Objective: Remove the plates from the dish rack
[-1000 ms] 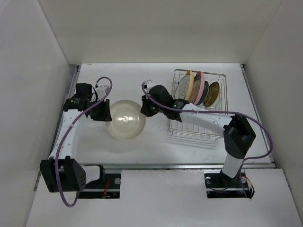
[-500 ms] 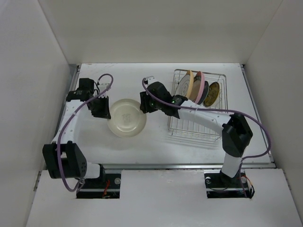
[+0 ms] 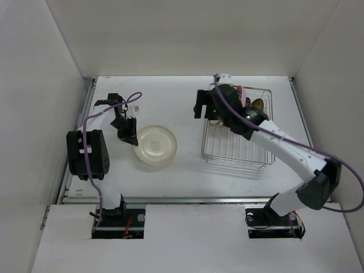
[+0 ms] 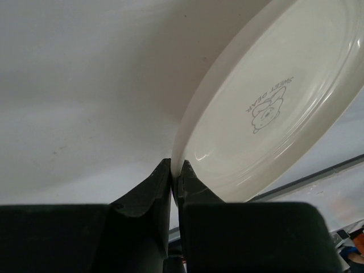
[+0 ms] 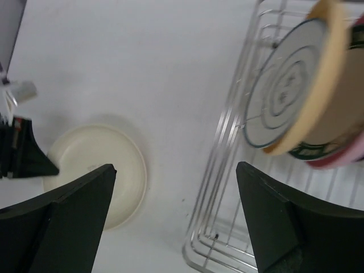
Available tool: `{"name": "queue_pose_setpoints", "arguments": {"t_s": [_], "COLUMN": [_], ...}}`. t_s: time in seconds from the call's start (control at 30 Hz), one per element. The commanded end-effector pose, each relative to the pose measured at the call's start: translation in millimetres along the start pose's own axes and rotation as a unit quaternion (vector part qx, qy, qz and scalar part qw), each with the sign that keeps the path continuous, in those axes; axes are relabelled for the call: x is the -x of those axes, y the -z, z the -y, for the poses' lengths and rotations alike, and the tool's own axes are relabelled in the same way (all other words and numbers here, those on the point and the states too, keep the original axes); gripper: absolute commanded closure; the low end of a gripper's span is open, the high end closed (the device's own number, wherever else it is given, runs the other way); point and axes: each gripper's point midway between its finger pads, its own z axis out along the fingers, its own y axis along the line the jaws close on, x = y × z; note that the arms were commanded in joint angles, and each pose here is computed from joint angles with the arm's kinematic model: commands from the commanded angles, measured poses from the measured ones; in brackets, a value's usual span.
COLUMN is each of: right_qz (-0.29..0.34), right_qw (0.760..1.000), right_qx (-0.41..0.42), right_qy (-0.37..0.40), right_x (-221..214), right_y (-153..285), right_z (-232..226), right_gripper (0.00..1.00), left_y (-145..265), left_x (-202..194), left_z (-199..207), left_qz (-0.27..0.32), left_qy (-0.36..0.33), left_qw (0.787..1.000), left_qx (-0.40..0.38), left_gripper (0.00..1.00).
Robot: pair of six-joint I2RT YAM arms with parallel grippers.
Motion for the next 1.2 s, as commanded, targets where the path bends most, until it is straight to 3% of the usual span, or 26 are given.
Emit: {"name": "queue_pose_setpoints", "arguments": {"t_s": [0.0, 0.2, 0.27, 0.33, 0.47, 0.57, 0.67, 0.7, 0.83, 0.9, 1.1, 1.17], "right_qz": [0.036, 0.106, 0.116, 0.12, 0.1, 0.082, 0.059, 0.052, 0.035, 0.023, 0.018, 0.018], "right_qw": [0.998, 0.97, 0.961, 0.949, 0.933, 0.921, 0.913, 0.912, 0.919, 0.927, 0.931, 0.931], "right_qx": [-0.048, -0.194, -0.226, -0.267, -0.312, -0.344, -0.358, -0.36, -0.346, -0.326, -0.32, -0.32], "right_qy": [-0.034, -0.1, -0.108, -0.118, -0.145, -0.164, -0.185, -0.191, -0.187, -0.186, -0.176, -0.176], "right_x": [30.0, 57.4, 59.1, 59.6, 49.0, 41.0, 31.8, 28.4, 24.0, 21.8, 18.5, 11.5], "right_y": [37.0, 81.0, 88.9, 92.4, 80.5, 62.2, 46.7, 35.0, 10.1, -0.8, -11.6, -12.7], "right_z": [44.1, 146.4, 168.1, 195.6, 234.2, 267.9, 297.0, 305.2, 313.2, 308.5, 310.0, 311.3], "right_gripper": [0.07, 0.04, 0.04, 0.04, 0.04, 0.04, 0.12, 0.22, 0.43, 0.49, 0.51, 0.44], "left_y": [2.3, -19.5, -22.0, -27.2, -25.6, -21.8, -5.4, -0.2, 28.2, 44.7, 74.2, 82.8], "left_x": [16.6, 17.1, 16.2, 14.3, 12.3, 11.5, 16.8, 15.8, 19.2, 18.8, 8.3, 3.0], "left_z": [7.9, -11.0, -11.9, -13.7, -17.3, -15.4, -11.8, -12.5, -13.7, -14.4, -9.8, -8.4], "left_qz": [0.014, -0.02, -0.025, -0.037, -0.04, -0.038, -0.015, -0.012, 0.033, 0.059, 0.09, 0.099], "left_qy": [-0.001, 0.029, 0.03, 0.035, 0.045, 0.049, 0.045, 0.044, 0.034, 0.027, 0.002, -0.006], "left_qw": [1.0, 0.999, 0.999, 0.999, 0.998, 0.998, 0.999, 0.998, 0.997, 0.995, 0.992, 0.99], "left_qx": [-0.02, 0.013, 0.013, 0.012, 0.017, 0.017, 0.025, 0.033, 0.059, 0.07, 0.09, 0.097], "left_gripper": [1.0, 0.97, 0.84, 0.61, 0.4, 0.37, 0.37, 0.37, 0.37, 0.37, 0.37, 0.37]}}
